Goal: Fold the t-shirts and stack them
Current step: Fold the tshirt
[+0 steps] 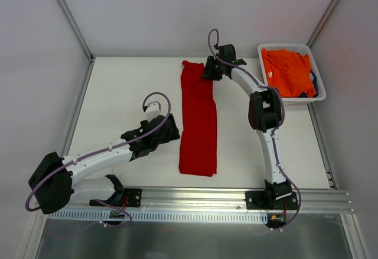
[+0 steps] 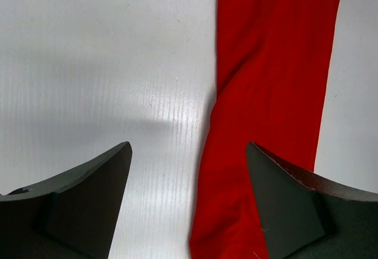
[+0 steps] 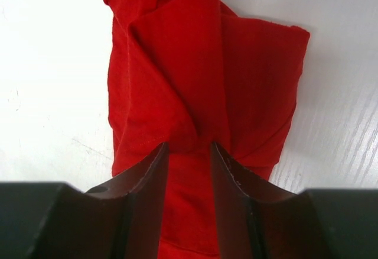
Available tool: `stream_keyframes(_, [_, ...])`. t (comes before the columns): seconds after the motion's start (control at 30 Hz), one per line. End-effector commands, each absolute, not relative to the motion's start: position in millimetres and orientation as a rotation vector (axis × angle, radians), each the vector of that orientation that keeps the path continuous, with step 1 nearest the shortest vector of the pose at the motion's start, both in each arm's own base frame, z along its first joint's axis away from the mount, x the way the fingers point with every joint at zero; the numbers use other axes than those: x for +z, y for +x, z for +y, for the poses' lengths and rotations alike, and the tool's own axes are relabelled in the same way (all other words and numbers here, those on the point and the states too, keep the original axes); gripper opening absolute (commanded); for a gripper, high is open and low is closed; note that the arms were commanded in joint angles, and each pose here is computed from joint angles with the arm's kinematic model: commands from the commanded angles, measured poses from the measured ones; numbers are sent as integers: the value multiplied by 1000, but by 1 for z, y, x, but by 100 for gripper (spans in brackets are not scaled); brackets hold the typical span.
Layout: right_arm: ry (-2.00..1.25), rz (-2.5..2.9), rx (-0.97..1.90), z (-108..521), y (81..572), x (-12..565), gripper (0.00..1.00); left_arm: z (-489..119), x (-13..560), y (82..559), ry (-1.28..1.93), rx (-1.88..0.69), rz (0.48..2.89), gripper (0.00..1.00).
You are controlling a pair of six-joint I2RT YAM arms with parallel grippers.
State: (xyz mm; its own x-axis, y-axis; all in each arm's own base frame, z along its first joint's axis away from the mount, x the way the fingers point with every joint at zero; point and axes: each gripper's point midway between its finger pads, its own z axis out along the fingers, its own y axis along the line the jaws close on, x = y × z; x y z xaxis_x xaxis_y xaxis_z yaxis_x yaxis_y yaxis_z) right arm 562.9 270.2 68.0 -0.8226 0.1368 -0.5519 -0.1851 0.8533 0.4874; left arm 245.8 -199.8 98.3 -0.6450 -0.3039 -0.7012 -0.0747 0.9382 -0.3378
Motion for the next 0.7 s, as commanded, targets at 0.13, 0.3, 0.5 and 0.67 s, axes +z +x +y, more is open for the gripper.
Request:
stream_keyframes(0.13, [-66, 2299, 775, 279, 584, 104, 38, -202, 103, 252, -278, -358, 2247, 79])
stream_keyframes(0.3, [-83, 2269, 841, 290, 589, 99, 38, -201, 102, 252, -282, -355, 2250, 79])
stream_keyframes(0.5, [-99, 2224, 983, 310, 589, 95, 37, -201, 99, 251, -279, -348, 2255, 79])
stream_keyframes(0.67, [-127, 2141, 1171, 338, 584, 112, 35, -199, 98, 252, -282, -336, 2255, 79])
